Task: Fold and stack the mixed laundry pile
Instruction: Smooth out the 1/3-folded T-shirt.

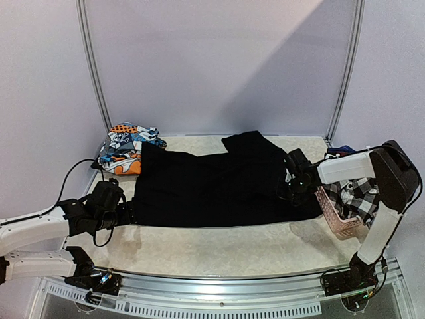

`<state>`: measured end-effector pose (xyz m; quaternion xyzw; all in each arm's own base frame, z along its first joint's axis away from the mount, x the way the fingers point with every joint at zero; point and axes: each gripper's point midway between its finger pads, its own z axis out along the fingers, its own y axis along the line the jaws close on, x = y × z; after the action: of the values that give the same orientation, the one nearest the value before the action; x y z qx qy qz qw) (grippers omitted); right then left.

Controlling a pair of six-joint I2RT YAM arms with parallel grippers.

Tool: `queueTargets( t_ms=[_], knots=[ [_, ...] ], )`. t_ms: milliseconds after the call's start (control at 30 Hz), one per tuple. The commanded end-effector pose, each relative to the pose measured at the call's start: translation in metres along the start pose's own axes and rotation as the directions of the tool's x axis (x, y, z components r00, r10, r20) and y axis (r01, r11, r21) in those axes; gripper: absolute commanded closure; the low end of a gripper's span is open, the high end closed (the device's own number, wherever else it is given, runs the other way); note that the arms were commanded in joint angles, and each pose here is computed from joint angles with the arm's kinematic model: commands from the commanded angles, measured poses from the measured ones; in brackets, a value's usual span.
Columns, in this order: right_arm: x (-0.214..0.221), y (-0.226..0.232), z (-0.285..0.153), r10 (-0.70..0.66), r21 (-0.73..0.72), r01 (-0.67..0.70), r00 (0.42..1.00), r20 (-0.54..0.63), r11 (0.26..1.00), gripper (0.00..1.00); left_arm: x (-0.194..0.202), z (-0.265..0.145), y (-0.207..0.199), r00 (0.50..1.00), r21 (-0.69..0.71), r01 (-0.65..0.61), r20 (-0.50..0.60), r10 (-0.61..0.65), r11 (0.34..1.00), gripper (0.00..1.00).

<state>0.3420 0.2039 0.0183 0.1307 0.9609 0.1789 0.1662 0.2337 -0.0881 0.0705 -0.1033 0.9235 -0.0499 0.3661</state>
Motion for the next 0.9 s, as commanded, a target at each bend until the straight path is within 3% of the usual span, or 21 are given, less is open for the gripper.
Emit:
queueTargets(
  t_ms=[0,500,867],
  knots=[
    [-0.005,0.007,0.002,-0.013,-0.007,0.013,1.000,0.007,1.000,1.00,0.002,-0.002,0.000,1.000,0.001,-0.020,0.002,0.020,1.000,0.23],
    [-0.053,0.045,-0.009,-0.062,-0.019,0.064,0.994,0.087,0.998,1.00,0.002,-0.003,0.000,1.000,0.006,-0.023,0.002,0.023,1.000,0.23],
    [-0.103,0.070,0.031,-0.077,-0.023,0.078,0.995,0.069,0.997,1.00,0.002,-0.002,-0.001,1.000,0.007,-0.024,-0.001,0.024,1.000,0.23]
  ],
)
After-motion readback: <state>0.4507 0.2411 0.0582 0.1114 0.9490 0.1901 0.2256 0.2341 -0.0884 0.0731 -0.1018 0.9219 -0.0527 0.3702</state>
